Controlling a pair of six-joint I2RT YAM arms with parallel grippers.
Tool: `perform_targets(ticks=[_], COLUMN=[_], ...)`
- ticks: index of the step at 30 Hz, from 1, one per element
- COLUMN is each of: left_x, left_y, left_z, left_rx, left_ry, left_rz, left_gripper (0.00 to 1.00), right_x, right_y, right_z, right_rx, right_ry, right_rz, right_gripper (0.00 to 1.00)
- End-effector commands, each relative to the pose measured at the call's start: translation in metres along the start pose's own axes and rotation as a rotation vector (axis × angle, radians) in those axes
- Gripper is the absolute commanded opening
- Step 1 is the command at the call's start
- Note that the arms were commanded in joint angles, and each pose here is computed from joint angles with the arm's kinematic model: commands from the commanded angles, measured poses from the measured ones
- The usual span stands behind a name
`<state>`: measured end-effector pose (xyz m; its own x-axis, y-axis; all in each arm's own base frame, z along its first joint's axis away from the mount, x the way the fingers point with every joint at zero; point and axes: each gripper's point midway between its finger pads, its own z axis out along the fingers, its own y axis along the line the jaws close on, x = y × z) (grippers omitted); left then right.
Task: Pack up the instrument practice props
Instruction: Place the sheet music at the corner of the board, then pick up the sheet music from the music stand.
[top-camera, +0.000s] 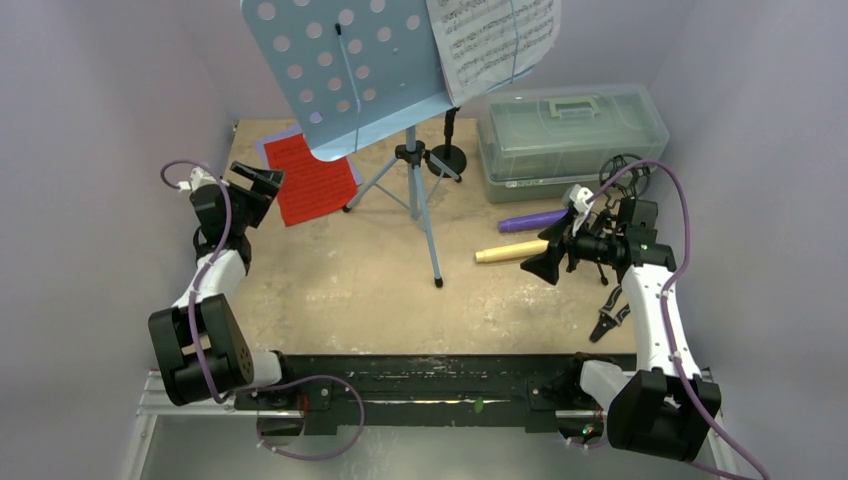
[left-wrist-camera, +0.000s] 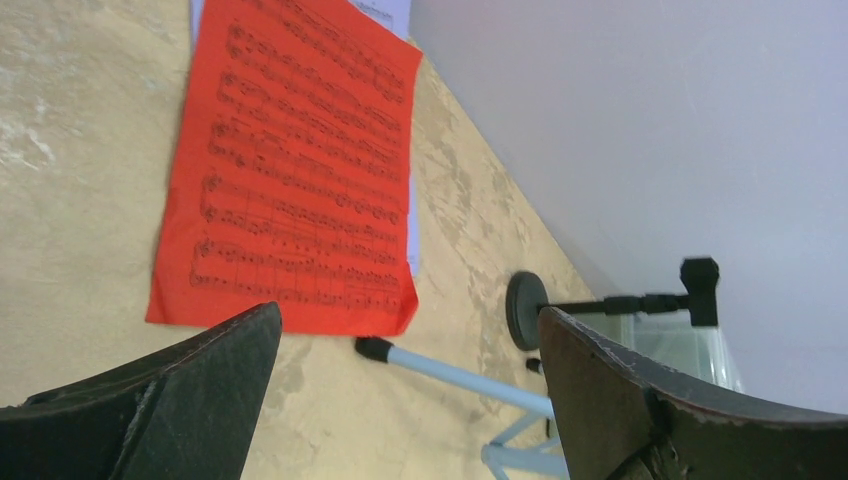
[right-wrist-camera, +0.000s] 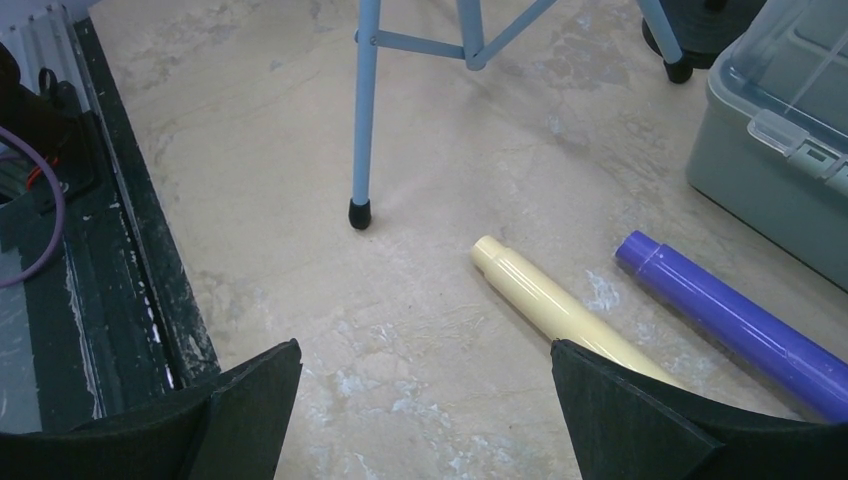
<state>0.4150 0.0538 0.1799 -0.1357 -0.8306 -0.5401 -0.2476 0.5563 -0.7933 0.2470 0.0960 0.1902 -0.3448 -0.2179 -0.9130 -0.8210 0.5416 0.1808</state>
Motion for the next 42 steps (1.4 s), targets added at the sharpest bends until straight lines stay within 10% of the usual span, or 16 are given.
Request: perform_targets(ticks=[1,20,31,42], left_x=[0.022,0.144,0.142,0.135], left_y=[-0.021,-0.097,-0.1,-0.101], left_z=[-0.021,-0.089,-0.102,-0.104], left_rx=[0.146,0.241,0.237,0.221], left_ry=[0.093,0.328,0.271,0.243], left_rz=[0.019,0.86,0.808,0.805], left_gripper=[1.0,1.0,1.0,1.0], right_x=[-0.006,0.002,-0.018,-0.203], right_y=[-0.002,0.005,-0.004,-0.035], right_z=[0.0,-0.006,-0.017,-0.06], right_rx=[-0.009,-0.07,-0.069,0.0], right_ry=[-0.007,-0.018,0.002,-0.133], right_rz=[-0.04,-0.078,-0.114,-0.226], right_gripper=[0.99,0.99,0.99,0.99])
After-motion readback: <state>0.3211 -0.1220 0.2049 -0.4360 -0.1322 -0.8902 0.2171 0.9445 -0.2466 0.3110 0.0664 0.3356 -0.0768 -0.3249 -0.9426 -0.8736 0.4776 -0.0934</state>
